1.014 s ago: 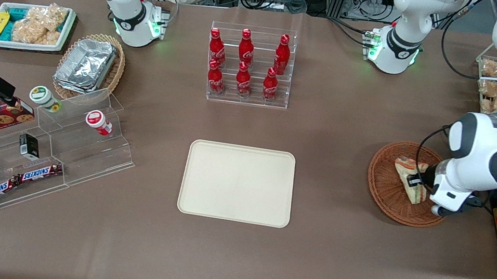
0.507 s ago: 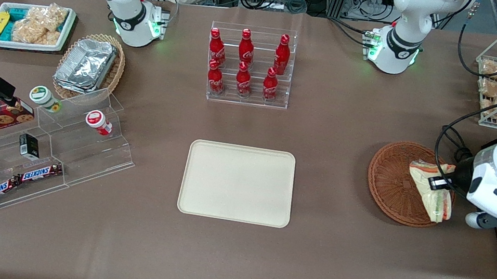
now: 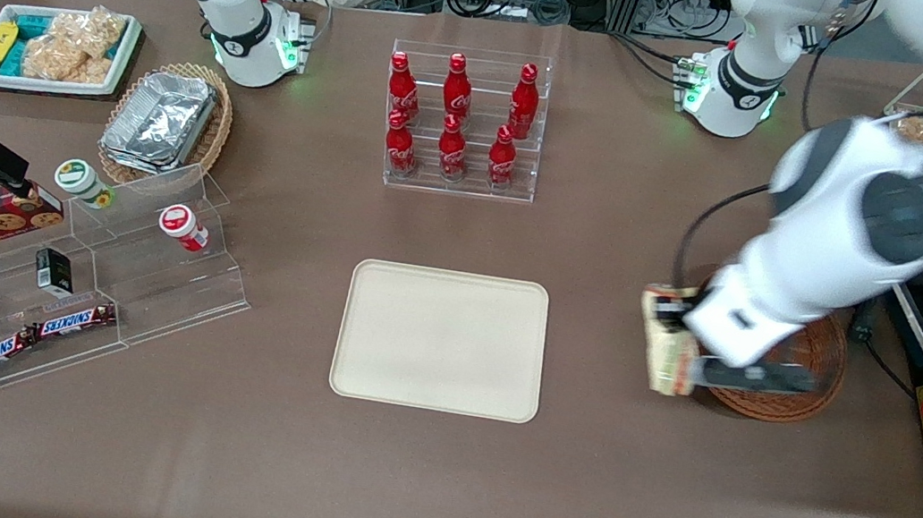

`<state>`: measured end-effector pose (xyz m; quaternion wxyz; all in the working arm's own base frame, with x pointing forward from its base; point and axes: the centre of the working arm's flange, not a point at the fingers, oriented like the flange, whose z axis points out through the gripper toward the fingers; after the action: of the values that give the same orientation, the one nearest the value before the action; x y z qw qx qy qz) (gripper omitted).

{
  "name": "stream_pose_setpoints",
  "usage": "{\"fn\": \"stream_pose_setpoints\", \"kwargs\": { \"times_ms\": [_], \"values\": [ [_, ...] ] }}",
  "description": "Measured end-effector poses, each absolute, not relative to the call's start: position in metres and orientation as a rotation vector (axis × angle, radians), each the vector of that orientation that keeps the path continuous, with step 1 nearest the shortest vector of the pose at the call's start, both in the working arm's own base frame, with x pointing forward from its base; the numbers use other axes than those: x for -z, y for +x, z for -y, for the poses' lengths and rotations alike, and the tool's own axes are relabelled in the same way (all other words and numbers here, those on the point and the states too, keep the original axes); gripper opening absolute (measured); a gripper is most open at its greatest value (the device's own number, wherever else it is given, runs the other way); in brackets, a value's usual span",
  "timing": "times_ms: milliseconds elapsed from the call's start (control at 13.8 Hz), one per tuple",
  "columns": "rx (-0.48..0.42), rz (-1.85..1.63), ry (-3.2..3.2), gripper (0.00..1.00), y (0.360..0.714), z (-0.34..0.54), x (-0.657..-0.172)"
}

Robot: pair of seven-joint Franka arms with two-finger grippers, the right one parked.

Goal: Place sandwich from basket to tray
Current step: 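Carry the sandwich with the left gripper over to the cream tray, then lower the sandwich onto the tray and open the left gripper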

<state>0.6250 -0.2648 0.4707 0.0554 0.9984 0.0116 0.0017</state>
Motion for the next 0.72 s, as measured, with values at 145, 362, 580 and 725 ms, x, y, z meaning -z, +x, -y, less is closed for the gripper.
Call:
{"fn": "stream_pose_setpoints", "kwargs": {
  "times_ms": [145, 362, 580, 725],
  "values": [
    [0.036, 0.008, 3.027, 0.16, 0.619, 0.322, -0.411],
    [0.024, 0.020, 3.048, 0.16, 0.616, 0.368, -0.327],
    [-0.028, 0.040, 3.073, 0.16, 0.609, 0.395, -0.271],
    [-0.040, 0.034, 3.061, 0.16, 0.610, 0.399, -0.249]
  ]
}}
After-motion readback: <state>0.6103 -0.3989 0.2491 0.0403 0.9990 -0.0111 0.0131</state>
